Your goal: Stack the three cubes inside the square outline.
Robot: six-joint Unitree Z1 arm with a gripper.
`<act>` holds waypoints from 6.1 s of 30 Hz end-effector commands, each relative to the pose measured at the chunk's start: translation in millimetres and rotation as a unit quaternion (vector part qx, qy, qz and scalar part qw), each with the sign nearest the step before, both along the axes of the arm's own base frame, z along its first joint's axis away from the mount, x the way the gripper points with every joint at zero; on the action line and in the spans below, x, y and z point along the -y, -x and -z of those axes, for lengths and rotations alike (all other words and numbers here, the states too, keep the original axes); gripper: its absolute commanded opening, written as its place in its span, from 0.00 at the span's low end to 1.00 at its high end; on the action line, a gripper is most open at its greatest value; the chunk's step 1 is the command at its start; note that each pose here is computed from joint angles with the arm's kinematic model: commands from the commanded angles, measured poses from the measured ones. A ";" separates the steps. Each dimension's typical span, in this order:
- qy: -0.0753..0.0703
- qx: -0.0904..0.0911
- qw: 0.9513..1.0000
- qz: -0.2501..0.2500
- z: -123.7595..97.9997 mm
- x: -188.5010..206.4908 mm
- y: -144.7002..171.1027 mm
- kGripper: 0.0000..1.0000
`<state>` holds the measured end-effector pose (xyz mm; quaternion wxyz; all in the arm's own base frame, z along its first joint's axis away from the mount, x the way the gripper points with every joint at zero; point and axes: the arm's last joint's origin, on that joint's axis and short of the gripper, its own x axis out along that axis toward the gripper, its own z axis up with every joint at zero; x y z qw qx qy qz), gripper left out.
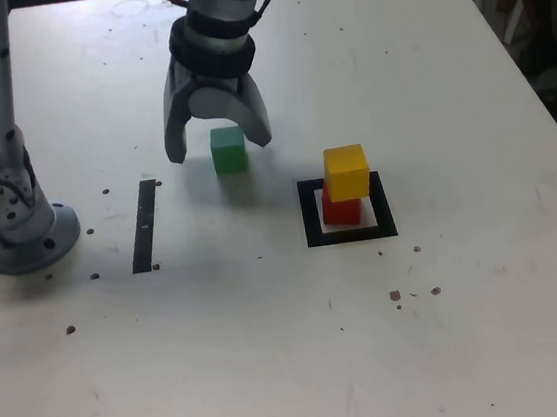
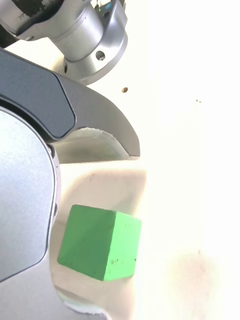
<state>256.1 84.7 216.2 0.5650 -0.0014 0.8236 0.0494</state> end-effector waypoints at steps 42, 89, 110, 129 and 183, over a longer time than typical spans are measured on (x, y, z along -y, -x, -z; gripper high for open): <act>-0.023 0.030 0.999 0.038 -34.3 4.1 -37.9 0.31; -0.029 0.076 0.981 0.179 -96.2 134.7 -116.0 0.31; -0.037 0.071 0.981 0.178 -89.6 132.4 -121.9 0.32; -0.030 0.061 0.980 0.185 -83.1 130.6 -123.4 1.00; -0.016 0.053 0.996 0.065 -17.4 102.8 98.5 0.99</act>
